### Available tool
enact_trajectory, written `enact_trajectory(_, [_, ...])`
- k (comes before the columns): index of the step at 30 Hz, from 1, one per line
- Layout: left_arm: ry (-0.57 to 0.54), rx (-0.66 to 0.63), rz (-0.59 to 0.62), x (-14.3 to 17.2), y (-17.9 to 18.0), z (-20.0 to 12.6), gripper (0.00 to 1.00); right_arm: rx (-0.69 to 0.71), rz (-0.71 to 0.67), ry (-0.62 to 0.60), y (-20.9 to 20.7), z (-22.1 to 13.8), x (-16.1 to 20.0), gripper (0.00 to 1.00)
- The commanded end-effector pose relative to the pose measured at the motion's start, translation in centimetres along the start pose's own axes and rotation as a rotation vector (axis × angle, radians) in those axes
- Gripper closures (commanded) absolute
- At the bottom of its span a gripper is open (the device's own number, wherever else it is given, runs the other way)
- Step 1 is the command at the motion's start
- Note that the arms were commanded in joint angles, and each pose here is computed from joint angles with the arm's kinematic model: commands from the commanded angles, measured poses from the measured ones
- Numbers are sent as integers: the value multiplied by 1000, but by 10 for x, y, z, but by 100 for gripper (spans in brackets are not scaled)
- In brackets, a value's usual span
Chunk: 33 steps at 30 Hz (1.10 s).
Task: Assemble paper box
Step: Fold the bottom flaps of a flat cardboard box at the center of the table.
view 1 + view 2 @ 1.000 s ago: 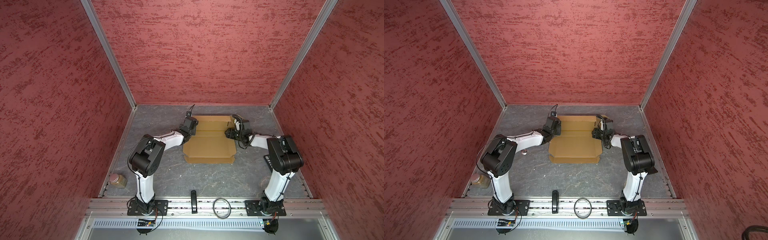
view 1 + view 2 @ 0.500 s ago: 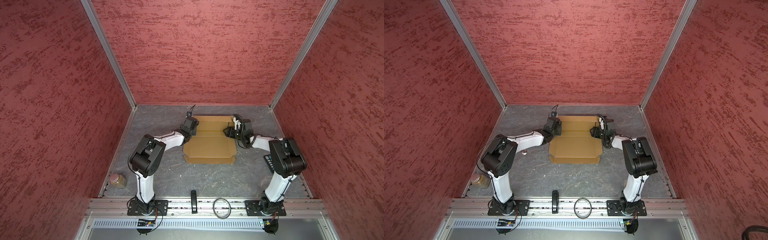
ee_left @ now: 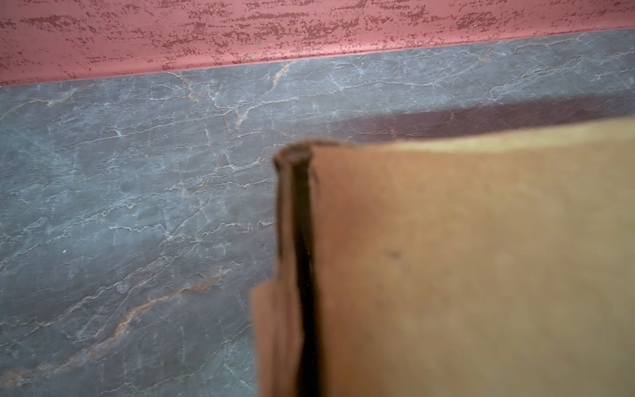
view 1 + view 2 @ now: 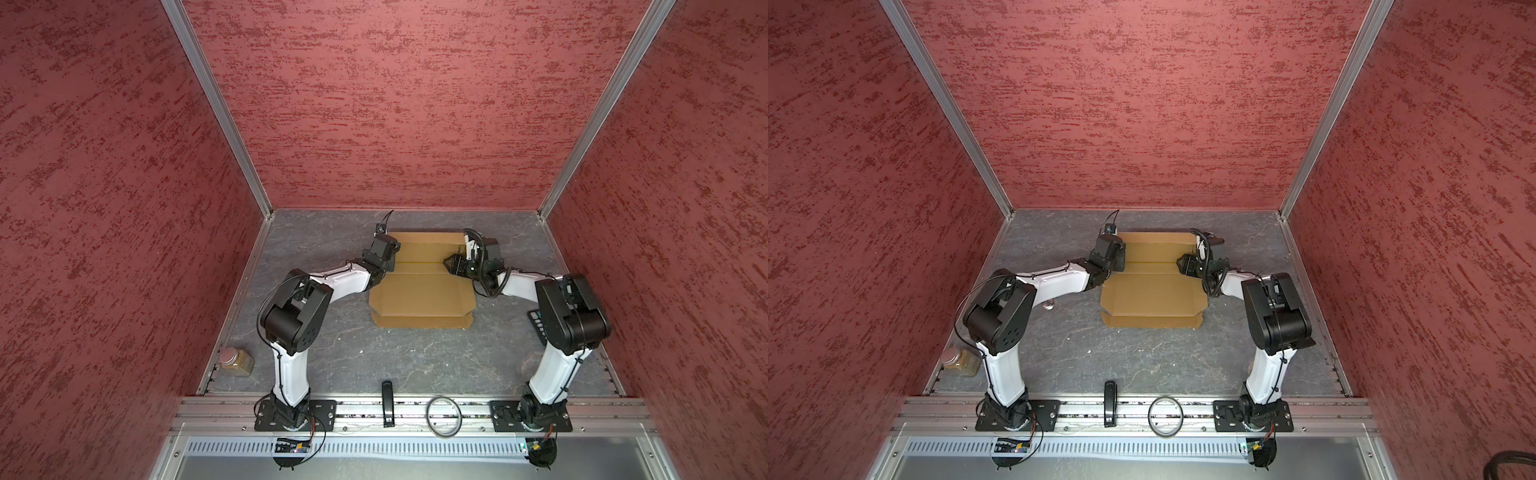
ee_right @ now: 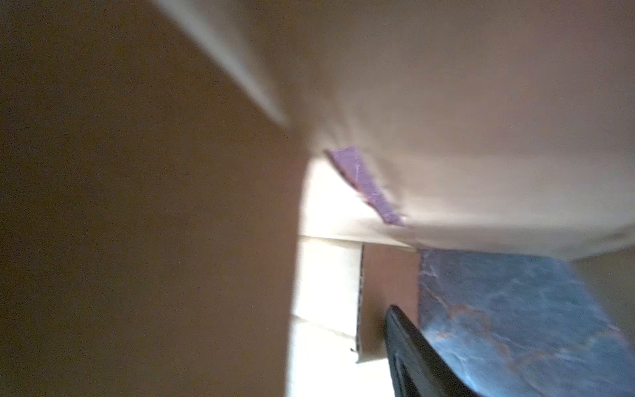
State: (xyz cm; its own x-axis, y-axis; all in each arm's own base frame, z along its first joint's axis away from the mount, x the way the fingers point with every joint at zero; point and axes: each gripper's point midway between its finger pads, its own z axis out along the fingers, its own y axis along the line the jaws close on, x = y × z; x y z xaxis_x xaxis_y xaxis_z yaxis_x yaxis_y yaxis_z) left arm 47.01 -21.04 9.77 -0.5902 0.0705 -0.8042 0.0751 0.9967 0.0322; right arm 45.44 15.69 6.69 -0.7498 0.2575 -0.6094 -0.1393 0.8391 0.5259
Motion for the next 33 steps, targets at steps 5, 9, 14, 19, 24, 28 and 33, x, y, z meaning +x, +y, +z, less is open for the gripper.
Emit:
enact_trajectory(5, [31, 11, 13, 10, -8, 3, 100, -7, 18, -12, 1, 13, 0, 37])
enact_trajectory(9, [30, 9, 13, 9, -7, 2, 100, 6, 24, -8, -3, 15, 2, 37])
enact_trajectory(14, [30, 2, 5, 8, -4, 3, 100, 14, 6, -30, 3, 7, -11, 36])
enact_trajectory(19, [29, -7, -25, 6, 5, 3, 100, 37, -14, -32, 9, -6, -21, 35])
enact_trajectory(24, [29, -18, -41, 6, 16, 3, 100, 90, -34, -24, 8, -25, -21, 33])
enact_trajectory(28, [25, -26, -38, 4, 19, 1, 100, 123, -54, -38, 11, -45, -28, 32])
enact_trajectory(33, [29, -32, -46, 5, 21, 0, 100, 166, -52, -58, 15, -71, -35, 35])
